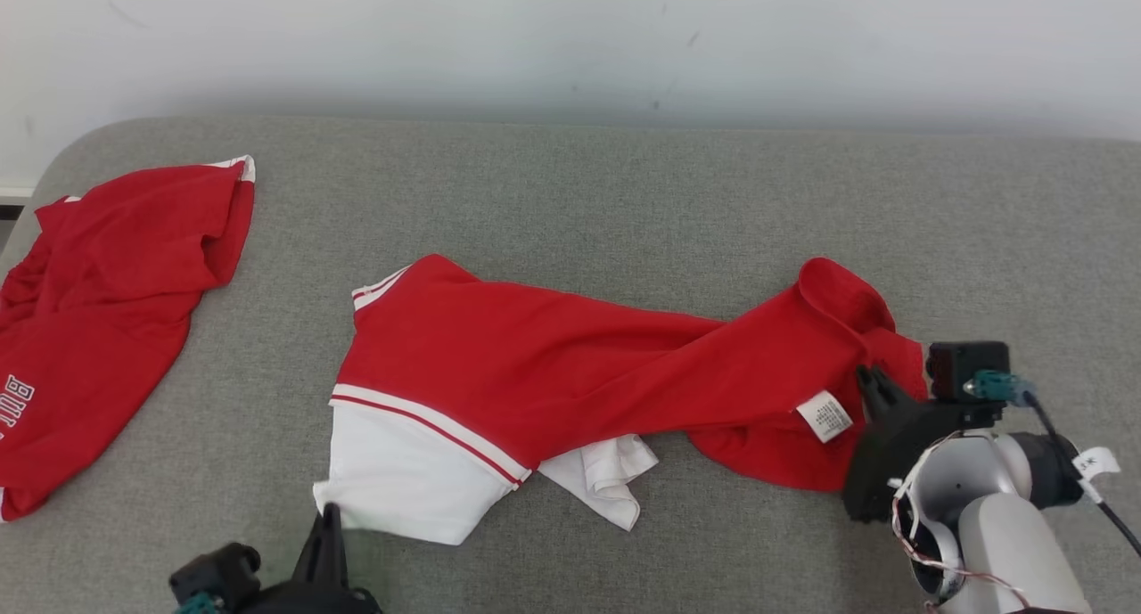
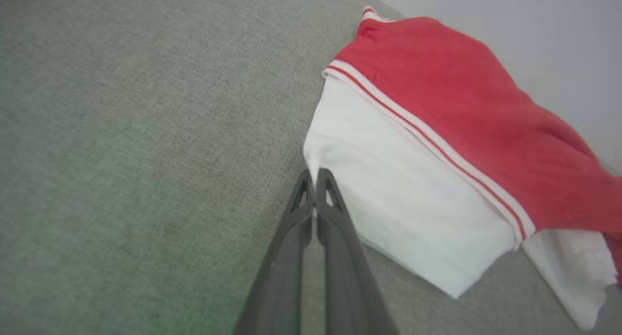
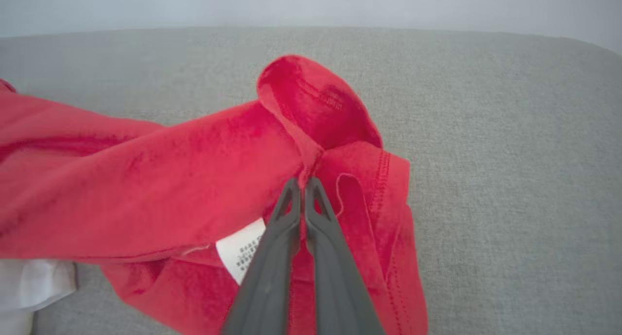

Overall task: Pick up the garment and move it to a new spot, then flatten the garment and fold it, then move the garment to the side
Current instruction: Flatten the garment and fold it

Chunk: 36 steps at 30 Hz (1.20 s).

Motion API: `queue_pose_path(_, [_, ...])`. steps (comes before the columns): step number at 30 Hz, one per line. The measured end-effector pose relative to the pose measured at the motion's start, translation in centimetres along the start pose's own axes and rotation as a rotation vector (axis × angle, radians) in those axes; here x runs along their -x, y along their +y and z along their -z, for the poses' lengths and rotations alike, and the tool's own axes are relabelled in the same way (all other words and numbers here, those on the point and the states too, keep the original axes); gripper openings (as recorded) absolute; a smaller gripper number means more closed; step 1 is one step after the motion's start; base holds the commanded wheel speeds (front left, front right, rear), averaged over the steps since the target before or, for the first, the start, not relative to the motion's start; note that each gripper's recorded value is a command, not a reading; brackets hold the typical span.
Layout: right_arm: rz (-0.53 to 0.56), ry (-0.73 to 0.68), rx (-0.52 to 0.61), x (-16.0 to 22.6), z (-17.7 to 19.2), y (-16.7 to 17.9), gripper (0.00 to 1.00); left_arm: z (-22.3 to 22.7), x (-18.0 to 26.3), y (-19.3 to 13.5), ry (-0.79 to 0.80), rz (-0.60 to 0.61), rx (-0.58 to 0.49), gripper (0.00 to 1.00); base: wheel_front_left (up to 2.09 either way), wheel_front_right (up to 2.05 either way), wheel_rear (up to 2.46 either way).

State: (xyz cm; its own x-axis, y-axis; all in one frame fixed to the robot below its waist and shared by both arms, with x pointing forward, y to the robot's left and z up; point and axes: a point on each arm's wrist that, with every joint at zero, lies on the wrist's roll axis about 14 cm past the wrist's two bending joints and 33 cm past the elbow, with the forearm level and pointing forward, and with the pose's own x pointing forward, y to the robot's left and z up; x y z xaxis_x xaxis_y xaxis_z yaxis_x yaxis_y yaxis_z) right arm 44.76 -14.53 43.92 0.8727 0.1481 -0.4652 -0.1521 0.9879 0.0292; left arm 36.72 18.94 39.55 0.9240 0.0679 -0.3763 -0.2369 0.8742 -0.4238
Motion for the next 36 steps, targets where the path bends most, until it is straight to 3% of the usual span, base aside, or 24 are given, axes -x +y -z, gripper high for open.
queue_pose_path(8, [-0.108, -0.268, -0.214, 0.5, -6.8, 1.4, 0.0, -6.7, -0.6, -3.6, -0.219, 0.142, 0.269, 0.0, 0.0, 0.0, 0.0])
queue_pose_path(12, [-0.154, -0.454, -0.2, 0.9, -12.1, 2.4, 0.0, -11.4, -1.5, -6.2, -0.322, 0.253, 0.412, 0.0, 0.0, 0.0, 0.0])
queue_pose_path(16, [-0.237, -0.549, -0.294, -0.3, -15.9, 3.3, 0.0, -16.6, -3.4, -10.1, -0.384, 0.387, 0.508, 0.0, 0.0, 0.0, 0.0])
queue_pose_path(21, [-0.311, -0.682, -0.327, -3.2, -22.4, 3.6, 0.0, -24.7, -7.1, -15.3, -0.485, 0.538, 0.464, 0.0, 0.0, 0.0, 0.0])
queue_pose_path(24, [-0.281, -0.776, -0.263, -5.3, -26.4, 2.1, 0.0, -29.7, -10.0, -16.1, -0.575, 0.534, 0.303, 0.0, 0.0, 0.0, 0.0])
queue_pose_path(26, [-0.25, -0.827, -0.255, -6.9, -28.1, 1.0, 0.0, -32.9, -11.5, -17.0, -0.646, 0.546, 0.251, 0.0, 0.0, 0.0, 0.0])
queue_pose_path(30, [-0.174, -0.93, -0.292, -9.5, -29.8, -2.0, 0.0, -35.3, -14.2, -19.2, -0.73, 0.569, 0.02, 0.0, 0.0, 0.0, 0.0])
queue_pose_path(36, [-0.063, -1.158, -0.338, -8.8, -34.0, -6.7, 0.0, -38.1, -13.0, -24.7, -0.939, 0.798, 0.058, 0.0, 0.0, 0.0, 0.0])
